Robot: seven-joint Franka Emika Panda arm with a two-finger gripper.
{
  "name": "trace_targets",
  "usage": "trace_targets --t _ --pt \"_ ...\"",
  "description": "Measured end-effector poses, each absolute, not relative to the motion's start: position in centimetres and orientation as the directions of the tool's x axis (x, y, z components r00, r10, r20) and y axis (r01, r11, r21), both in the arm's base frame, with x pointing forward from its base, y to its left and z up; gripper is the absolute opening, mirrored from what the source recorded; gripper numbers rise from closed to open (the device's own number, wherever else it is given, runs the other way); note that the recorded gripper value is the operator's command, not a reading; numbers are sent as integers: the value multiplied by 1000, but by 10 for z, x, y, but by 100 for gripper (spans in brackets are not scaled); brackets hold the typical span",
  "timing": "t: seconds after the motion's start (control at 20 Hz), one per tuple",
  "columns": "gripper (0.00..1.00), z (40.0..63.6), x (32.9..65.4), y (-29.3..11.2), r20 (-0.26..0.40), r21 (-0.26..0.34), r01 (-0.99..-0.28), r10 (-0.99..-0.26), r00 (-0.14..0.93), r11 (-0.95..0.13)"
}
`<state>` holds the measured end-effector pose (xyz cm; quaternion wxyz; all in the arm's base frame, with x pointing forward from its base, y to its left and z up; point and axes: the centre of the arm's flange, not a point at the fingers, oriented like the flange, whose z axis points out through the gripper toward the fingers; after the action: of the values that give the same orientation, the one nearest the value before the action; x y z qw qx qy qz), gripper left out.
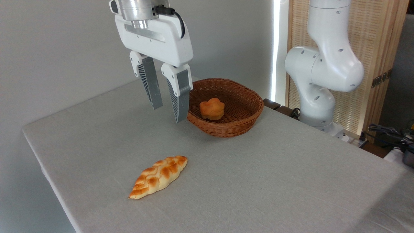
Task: Put bread into the basket
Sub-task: 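Move the open gripper down toward the braided bread loaf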
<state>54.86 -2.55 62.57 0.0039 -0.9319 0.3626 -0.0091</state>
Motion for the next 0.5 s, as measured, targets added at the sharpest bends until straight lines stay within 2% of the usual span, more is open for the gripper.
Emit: trace_targets --t 0.25,0.5 --pt "100 621 551 -25 11 -11 -674 -674 739 -739" --pt "100 598 563 -28 -16 18 -674 -674 739 -739"
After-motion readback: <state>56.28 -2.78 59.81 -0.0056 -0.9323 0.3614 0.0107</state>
